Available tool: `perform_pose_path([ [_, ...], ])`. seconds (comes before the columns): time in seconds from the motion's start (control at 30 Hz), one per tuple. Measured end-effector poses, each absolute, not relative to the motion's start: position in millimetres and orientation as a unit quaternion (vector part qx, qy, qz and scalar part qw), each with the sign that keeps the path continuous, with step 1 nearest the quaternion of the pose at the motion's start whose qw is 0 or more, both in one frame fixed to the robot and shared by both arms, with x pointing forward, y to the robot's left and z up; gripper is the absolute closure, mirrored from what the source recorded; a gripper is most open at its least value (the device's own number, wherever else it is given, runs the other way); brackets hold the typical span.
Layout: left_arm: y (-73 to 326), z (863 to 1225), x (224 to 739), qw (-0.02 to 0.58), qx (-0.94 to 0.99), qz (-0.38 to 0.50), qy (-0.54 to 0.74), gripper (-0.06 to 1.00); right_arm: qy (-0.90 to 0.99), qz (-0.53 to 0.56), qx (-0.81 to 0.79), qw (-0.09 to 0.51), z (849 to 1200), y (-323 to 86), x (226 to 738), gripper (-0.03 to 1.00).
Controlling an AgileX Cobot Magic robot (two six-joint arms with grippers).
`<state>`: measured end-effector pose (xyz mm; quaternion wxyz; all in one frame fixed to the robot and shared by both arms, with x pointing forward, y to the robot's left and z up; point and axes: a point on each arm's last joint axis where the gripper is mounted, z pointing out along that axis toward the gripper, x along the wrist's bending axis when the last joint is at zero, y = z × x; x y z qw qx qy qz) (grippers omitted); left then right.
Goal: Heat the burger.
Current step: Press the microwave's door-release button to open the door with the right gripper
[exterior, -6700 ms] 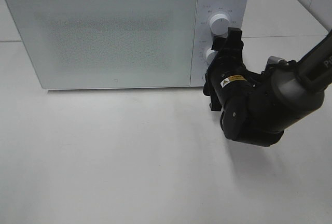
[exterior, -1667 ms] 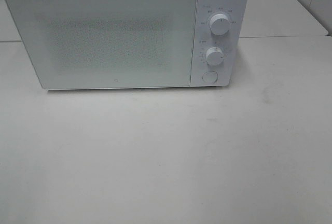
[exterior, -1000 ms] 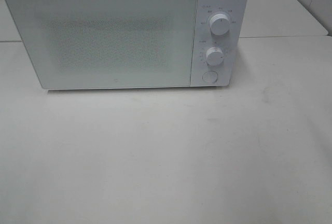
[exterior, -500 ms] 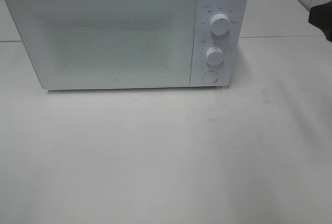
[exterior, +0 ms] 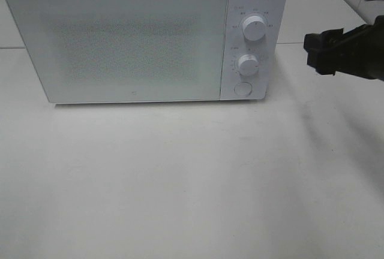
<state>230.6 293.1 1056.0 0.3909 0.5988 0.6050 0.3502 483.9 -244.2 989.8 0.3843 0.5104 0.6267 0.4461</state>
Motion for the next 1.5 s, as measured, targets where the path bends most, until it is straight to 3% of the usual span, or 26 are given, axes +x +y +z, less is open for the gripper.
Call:
perform_pose_path([
  [0.57, 293, 1056, 231, 0.391, 0.599, 0.35, 0.605, -0.05, 0.622, 0.431, 0.495, 0.427, 944, -182, 477, 0.21],
  [0.97, 293, 1056, 231, 0.391, 0.599, 0.35, 0.605, -0.05, 0.609, 0.42, 0.503, 0.446, 920, -162, 468, 0.21],
  [1.23, 293, 1056, 231, 0.391, 0.599, 0.35, 0.605, -0.05, 0.594, 0.432, 0.526, 0.429, 915, -160, 467, 0.21],
  [1.5, 293, 1056, 231, 0.391, 0.599, 0.35, 0.605, -0.05, 0.519, 0.485, 0.6, 0.368, 914, -160, 467, 0.21],
])
